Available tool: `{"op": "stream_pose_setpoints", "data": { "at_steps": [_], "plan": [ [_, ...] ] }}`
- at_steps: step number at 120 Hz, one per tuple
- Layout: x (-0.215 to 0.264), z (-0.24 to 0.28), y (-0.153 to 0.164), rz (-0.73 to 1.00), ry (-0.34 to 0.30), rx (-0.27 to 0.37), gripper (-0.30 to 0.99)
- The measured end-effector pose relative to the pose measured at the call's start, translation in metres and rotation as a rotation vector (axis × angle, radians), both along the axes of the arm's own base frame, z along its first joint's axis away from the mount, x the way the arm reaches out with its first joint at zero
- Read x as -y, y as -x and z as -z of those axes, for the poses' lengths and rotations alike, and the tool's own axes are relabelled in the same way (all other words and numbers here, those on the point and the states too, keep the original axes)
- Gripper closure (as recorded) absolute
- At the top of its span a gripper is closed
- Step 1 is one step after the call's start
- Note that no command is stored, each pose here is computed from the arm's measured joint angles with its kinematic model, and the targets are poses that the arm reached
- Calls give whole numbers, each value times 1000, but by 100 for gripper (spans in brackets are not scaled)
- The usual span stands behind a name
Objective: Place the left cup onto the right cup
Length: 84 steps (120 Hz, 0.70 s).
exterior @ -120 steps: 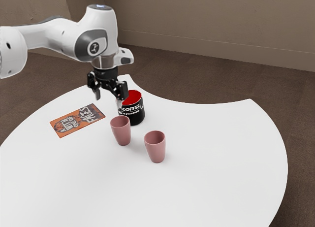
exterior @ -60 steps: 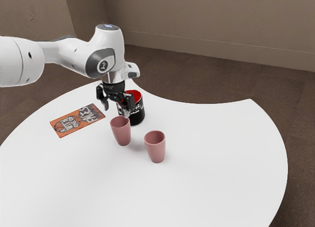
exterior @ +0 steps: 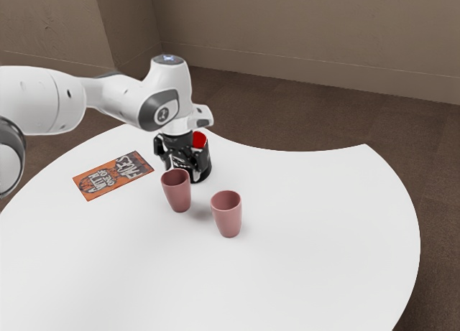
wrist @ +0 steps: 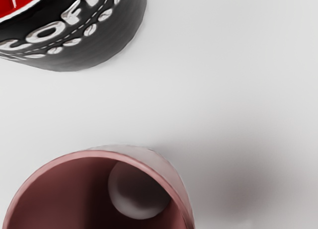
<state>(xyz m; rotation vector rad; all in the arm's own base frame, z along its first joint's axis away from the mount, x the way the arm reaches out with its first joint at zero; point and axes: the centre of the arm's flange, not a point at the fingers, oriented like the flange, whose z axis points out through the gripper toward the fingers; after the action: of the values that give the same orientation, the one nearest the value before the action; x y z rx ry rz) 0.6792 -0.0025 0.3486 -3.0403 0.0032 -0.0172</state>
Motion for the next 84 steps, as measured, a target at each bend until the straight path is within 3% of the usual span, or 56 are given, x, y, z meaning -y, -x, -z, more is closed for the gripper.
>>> {"op": "stream_pose_setpoints", "data": {
  "at_steps": [66, 84],
  "plan": [
    [7, 36, -6, 6, 24, 1, 0],
    [4, 44, -7, 3, 24, 3, 7]
  ]
}}
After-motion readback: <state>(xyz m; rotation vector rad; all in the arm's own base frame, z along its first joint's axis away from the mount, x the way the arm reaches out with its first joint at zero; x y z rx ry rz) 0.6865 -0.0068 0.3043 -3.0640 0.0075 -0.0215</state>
